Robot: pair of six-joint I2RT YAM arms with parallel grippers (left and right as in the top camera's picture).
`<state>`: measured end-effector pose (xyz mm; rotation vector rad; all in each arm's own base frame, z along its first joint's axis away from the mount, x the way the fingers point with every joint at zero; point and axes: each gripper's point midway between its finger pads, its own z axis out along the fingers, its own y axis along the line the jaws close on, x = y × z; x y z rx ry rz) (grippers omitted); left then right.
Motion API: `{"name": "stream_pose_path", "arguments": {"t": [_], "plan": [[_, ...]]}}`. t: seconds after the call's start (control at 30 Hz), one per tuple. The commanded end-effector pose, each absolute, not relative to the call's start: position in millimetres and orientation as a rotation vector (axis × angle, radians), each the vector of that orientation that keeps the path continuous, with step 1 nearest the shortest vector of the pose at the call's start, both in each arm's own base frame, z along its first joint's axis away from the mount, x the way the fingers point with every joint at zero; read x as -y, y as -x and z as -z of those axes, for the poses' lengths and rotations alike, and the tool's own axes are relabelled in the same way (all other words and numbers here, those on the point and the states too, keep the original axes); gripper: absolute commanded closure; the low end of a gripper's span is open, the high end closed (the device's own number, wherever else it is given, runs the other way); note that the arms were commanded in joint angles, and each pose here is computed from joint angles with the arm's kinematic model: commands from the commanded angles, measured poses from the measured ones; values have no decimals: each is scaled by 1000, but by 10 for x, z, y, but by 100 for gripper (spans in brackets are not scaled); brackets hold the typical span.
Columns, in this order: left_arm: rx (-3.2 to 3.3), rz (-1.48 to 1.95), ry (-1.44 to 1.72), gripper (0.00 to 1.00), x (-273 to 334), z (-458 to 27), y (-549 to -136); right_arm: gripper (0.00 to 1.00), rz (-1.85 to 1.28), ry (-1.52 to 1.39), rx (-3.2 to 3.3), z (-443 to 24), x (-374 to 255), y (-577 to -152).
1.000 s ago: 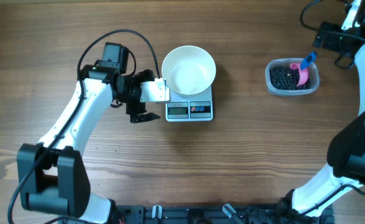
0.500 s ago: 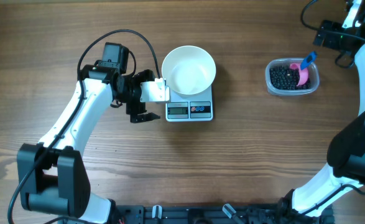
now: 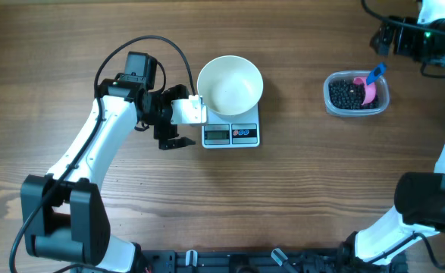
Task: Scoop item into bowl and weigh 150g on scale
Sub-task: 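Lower the right gripper to the pink scoop in the bean tub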
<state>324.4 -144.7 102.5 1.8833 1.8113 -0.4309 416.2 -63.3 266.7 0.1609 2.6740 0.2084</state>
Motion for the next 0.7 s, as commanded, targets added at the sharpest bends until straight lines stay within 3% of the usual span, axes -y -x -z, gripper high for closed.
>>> {"name": "stream_pose_path", "arguments": {"t": [0.0, 0.2, 0.43, 0.47, 0.57, 0.67], "plan": [[-1823, 476, -1869, 0, 1481, -988, -3211, 0, -224, -91, -2713, -2599, 605, -4097], [-1823, 476, -1869, 0, 1480, -988, -3211, 0, -238, -40, -2811, -2008, 609, -4061], [-1823, 476, -1869, 0, 1481, -988, -3211, 1, -124, 71, -2742, -1386, 754, -4320], [-1823, 476, -1869, 0, 1481, -988, -3211, 7, -68, 69, -2739, -1363, 823, -4342], [-1823, 476, -1869, 0, 1481, -988, -3211, 12, 67, 161, -2730, -1465, 967, -4371], [-1823, 476, -1869, 0, 1480, -988, -3211, 7, 42, 154, -2673, -2006, 926, -4435]]}}
